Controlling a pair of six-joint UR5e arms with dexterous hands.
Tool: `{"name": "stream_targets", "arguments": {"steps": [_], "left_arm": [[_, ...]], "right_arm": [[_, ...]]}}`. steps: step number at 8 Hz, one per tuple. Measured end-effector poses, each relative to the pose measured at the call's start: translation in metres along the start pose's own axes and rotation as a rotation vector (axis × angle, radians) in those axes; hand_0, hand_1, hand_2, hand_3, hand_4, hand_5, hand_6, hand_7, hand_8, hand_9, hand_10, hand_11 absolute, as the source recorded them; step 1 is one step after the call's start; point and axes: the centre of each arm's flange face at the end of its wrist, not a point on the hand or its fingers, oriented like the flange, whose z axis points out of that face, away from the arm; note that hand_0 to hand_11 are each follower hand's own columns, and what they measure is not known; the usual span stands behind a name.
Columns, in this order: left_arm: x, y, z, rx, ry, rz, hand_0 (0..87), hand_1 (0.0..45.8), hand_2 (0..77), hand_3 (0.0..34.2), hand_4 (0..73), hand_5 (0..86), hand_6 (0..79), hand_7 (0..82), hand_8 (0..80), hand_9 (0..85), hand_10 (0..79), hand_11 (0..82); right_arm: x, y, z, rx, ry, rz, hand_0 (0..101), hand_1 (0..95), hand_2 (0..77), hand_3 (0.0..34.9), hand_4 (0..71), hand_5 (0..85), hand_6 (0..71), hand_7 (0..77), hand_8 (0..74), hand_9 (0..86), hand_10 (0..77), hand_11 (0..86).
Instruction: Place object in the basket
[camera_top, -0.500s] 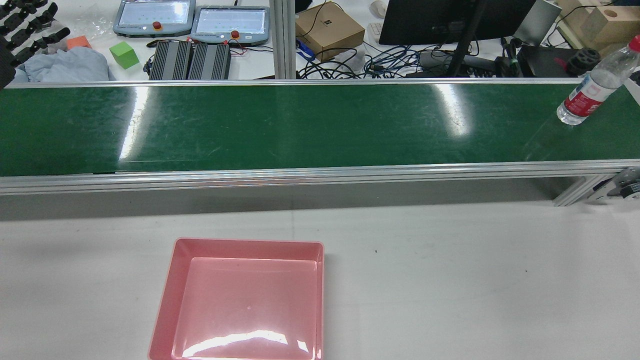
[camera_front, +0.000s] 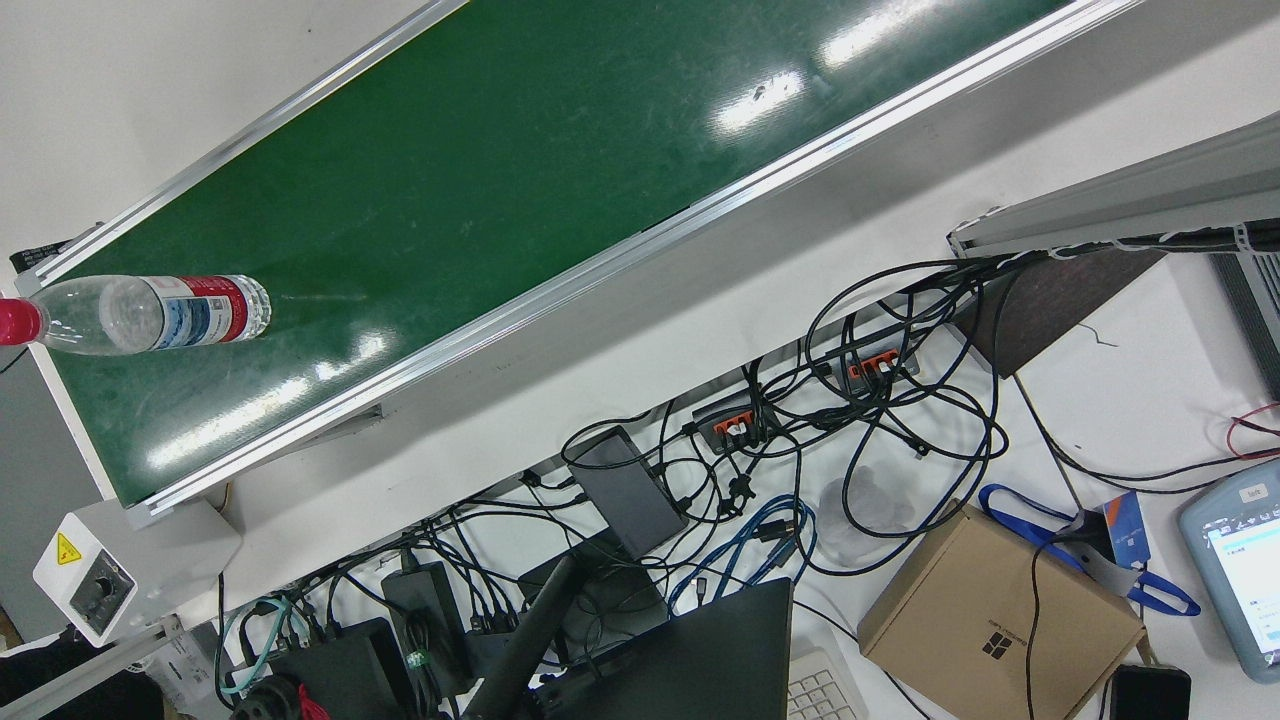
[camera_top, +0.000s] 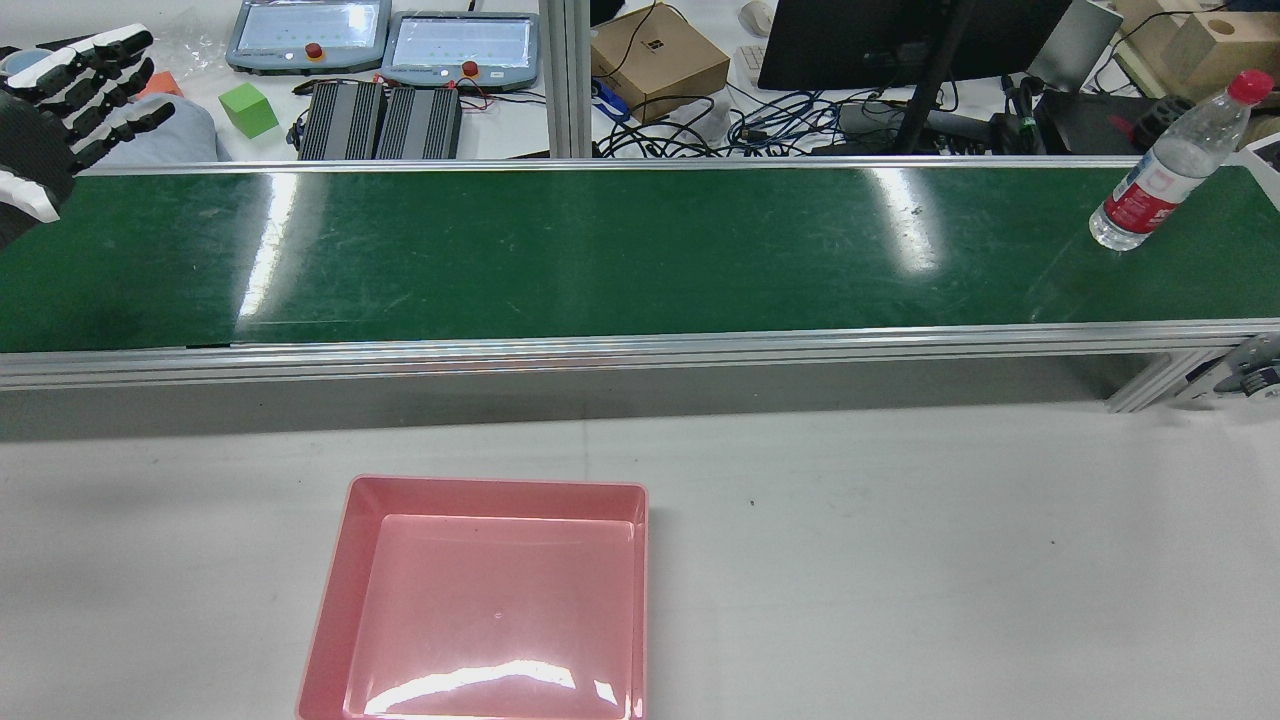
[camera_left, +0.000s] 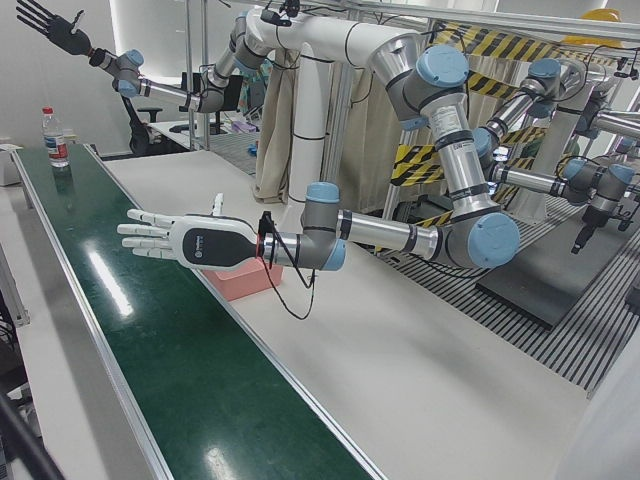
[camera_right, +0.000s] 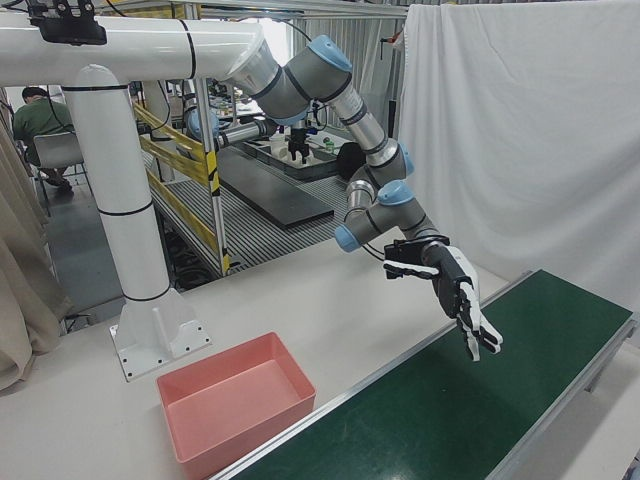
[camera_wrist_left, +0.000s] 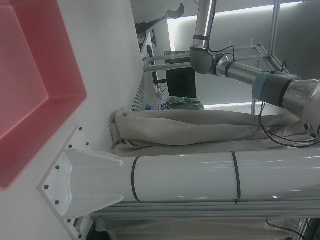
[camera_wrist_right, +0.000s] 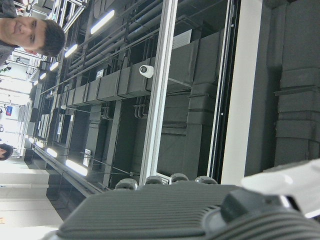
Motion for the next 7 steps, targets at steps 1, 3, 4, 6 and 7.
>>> {"name": "stream_targets", "arguments": {"steps": [1,3,4,6,7], "left_arm": [[-0.004,-0.011,0.0,0.013,-0.005,0.003,51.6,7.1,0.5,0.3,7.1,12.0,0.5,0.5,0.5,0.0,6.0,8.2],[-0.006,-0.031,-0.001,0.025,-0.002,0.002,51.5,7.1,0.5,0.2,7.1,12.0,0.5,0.5,0.5,0.0,4.9,8.7],[-0.003,-0.039,-0.002,0.029,0.004,0.003,51.4,7.1,0.5,0.2,7.1,12.0,0.5,0.5,0.5,0.0,4.9,8.7],[0.004,-0.046,-0.004,0.031,0.015,0.001,51.4,7.1,0.5,0.2,7.1,10.9,0.5,0.5,0.5,0.5,4.9,9.3],[0.005,-0.046,-0.005,0.03,0.018,-0.001,51.3,7.1,0.5,0.1,7.1,10.9,0.5,0.5,0.5,0.0,4.9,9.3]], "right_arm": [[0.0,0.0,0.0,0.0,0.0,0.0,0,0.0,1.1,0.1,0.5,0.0,0.0,0.5,0.0,0.0,0.5,0.0],[0.0,0.0,0.0,0.0,0.0,0.0,0,0.0,1.1,0.1,0.5,0.0,0.0,0.5,0.0,0.0,0.5,0.0],[0.0,0.0,0.0,0.0,0.0,0.0,0,0.0,1.1,0.1,0.5,0.0,0.0,0.5,0.0,0.0,0.5,0.0],[0.0,0.0,0.0,0.0,0.0,0.0,0,0.0,1.1,0.1,0.5,0.0,0.0,0.5,0.0,0.0,0.5,0.0],[0.0,0.0,0.0,0.0,0.0,0.0,0,0.0,1.1,0.1,0.5,0.0,0.0,0.5,0.0,0.0,0.5,0.0]]}}
